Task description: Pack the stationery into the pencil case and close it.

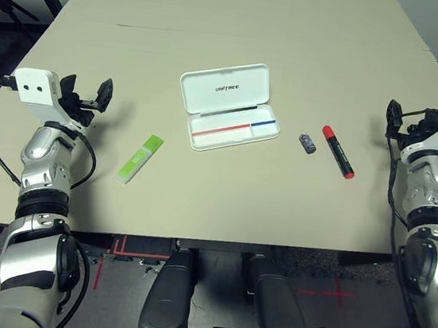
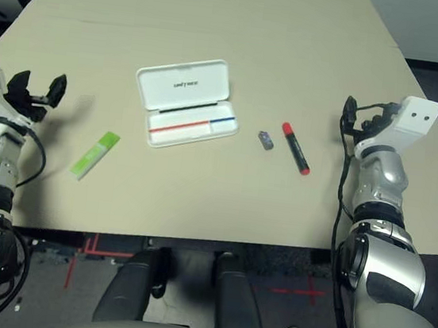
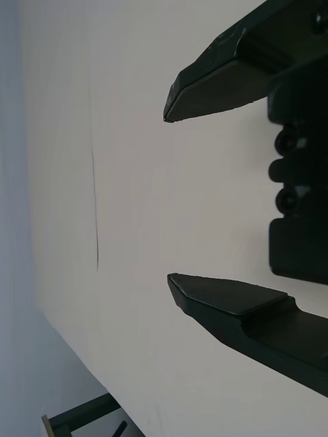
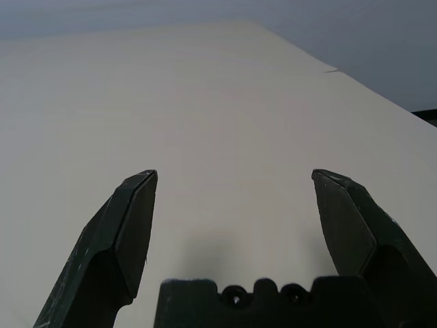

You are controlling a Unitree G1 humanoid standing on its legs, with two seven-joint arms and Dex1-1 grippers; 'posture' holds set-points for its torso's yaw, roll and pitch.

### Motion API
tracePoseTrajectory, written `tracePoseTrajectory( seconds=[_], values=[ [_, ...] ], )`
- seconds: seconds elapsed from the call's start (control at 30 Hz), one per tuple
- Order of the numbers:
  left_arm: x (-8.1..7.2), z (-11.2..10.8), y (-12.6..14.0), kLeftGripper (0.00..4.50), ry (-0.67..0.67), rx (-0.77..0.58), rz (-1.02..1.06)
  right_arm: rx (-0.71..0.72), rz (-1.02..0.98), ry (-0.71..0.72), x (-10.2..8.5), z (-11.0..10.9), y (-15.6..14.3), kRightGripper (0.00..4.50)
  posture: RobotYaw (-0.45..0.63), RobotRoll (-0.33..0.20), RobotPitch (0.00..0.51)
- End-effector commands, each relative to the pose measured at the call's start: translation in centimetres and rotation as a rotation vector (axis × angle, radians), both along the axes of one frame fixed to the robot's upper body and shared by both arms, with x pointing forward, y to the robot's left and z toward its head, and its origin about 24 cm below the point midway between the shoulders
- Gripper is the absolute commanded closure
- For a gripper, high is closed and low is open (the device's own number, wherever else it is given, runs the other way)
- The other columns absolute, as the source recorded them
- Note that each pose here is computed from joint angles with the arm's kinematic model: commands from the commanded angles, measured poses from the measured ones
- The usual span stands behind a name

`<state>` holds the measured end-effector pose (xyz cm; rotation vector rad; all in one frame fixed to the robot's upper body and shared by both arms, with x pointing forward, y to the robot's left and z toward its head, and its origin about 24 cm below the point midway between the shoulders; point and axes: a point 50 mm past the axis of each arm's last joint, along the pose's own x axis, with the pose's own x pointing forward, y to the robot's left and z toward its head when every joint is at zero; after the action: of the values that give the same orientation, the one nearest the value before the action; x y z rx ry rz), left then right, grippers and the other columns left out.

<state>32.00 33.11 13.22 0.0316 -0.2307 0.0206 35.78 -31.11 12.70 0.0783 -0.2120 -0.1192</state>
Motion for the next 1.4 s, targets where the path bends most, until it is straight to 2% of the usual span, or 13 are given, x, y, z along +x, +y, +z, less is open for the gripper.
tracePoseTrajectory(
  seconds=[0.03, 0.3, 0.53, 0.73, 0.87, 1.1, 1.4],
  values=[
    [-0.4, 0.2, 0.5, 0.05, -0.004, 0.008, 0.013, 0.010, 0.008, 0.001, 0.1, 0.0, 0.2, 0.00, 0.04, 0.000, 0.205],
    [-0.8, -0.3, 0.3, 0.05, -0.009, 0.000, 0.007, 0.000, 0.034, -0.010, 0.6, 0.6, 0.7, 0.00, 0.03, 0.000, 0.184],
    [-0.7, -0.2, 0.5, 0.05, 0.003, 0.004, 0.000, -0.026, 0.095, -0.023, 0.7, 0.9, 1.3, 0.00, 0.02, 0.000, 0.191],
    [-0.7, 0.1, 0.2, 0.05, 0.007, 0.022, -0.043, -0.099, 0.323, 0.006, 0.5, 1.3, 2.5, 0.00, 0.01, 0.000, 0.197],
    [-0.6, 0.4, -0.4, 0.05, 0.007, 0.034, -0.088, -0.169, 0.545, 0.053, -0.2, 2.2, 3.0, 0.00, 0.00, 0.000, 0.196],
    [-0.7, 1.0, -3.0, 0.05, 0.034, 0.096, -0.260, -0.305, 0.874, 0.149, -2.2, 3.4, 4.3, 0.00, 0.00, 0.000, 0.195],
    [-2.0, 1.8, -9.7, 0.05, 0.143, 0.248, -0.636, -0.386, 1.085, 0.301, -4.1, 2.7, 5.3, 0.00, 0.01, 0.000, 0.194]
  ],
)
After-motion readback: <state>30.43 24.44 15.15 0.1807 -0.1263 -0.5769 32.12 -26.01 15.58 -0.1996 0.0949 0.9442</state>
